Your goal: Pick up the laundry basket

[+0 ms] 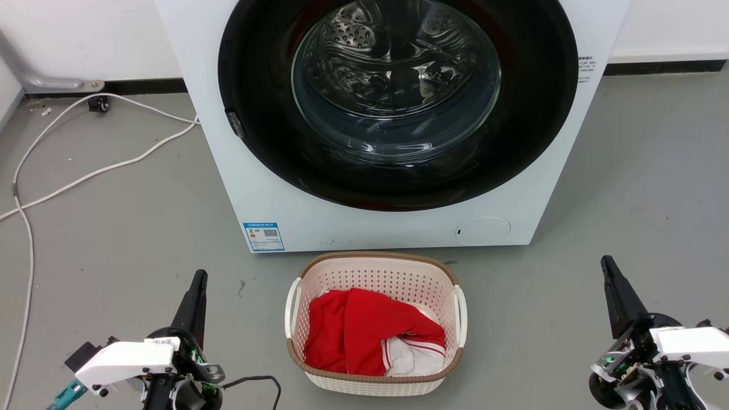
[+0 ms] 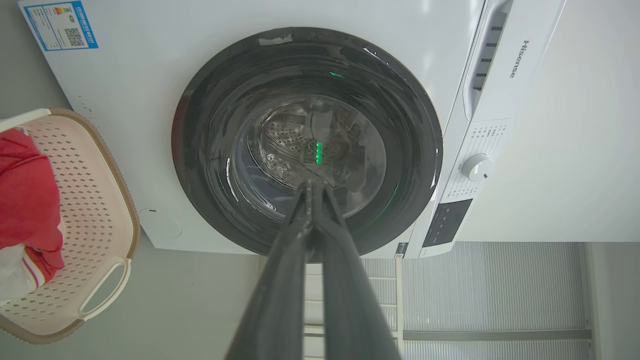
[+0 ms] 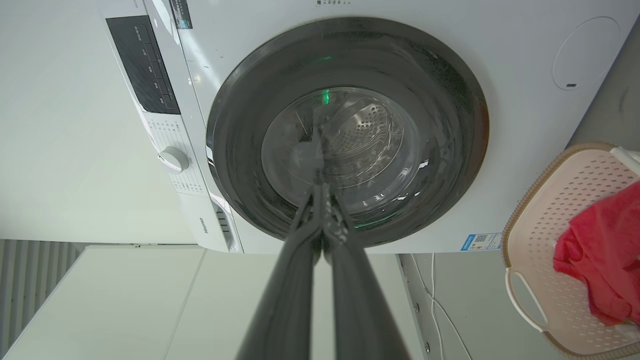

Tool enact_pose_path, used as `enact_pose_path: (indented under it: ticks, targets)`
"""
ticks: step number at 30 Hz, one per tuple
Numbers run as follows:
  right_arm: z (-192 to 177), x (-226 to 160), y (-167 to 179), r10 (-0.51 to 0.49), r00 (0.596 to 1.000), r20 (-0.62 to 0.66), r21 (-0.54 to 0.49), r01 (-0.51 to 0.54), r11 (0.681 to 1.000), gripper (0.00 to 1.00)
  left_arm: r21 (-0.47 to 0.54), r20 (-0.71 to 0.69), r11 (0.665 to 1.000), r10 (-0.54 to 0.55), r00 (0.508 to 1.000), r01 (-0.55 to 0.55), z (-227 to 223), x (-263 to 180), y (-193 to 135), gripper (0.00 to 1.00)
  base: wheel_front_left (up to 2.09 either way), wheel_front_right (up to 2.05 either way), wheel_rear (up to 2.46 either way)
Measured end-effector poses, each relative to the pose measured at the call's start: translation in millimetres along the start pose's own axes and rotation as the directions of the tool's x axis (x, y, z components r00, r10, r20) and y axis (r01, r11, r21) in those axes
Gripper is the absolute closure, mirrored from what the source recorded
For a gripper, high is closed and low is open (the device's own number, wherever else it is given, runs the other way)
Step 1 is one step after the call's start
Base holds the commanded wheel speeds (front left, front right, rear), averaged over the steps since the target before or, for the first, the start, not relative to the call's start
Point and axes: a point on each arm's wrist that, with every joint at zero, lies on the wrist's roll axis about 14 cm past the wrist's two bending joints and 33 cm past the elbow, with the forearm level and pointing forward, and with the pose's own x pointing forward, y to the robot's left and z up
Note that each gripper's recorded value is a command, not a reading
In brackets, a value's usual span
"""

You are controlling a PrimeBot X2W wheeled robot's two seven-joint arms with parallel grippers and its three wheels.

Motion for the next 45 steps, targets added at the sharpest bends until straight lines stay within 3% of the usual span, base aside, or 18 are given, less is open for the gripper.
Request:
enact_pose_path:
  ticks: [18, 19, 26, 33, 45]
  targets:
    - [0, 0, 0, 0.000, 1.000, 0.000, 0.000, 0.000, 1.000, 1.00, 0.000, 0.000, 1.000, 0.000, 1.000, 0.000, 0, 0, 0, 1.00, 0.00, 0.00, 0.00]
    - [0, -1, -3, -0.010, 1.000, 0.000, 0.001, 0.010, 1.000, 0.00, -0.001, 0.000, 1.000, 0.010, 1.000, -0.010, 0, -1, 3, 0.00, 0.00, 0.00, 0.00]
    - [1, -13, -29, -0.086, 0.996, 0.016, -0.011, 0.086, 0.996, 0.00, 0.012, 0.015, 0.997, 0.076, 0.997, -0.077, 1, -12, 25, 0.00, 0.00, 0.00, 0.00]
    - [2, -10, -19, -0.063, 0.998, 0.025, -0.169, 0.066, 0.983, 0.00, 0.134, 0.045, 0.989, 0.063, 0.997, -0.068, 7, -10, 19, 0.00, 0.00, 0.00, 0.00]
    - [-4, -6, -4, -0.018, 1.000, 0.015, -0.458, 0.023, 0.889, 0.00, 0.389, 0.055, 0.919, 0.042, 0.998, -0.060, 3, -5, 4, 0.00, 0.00, 0.00, 0.00]
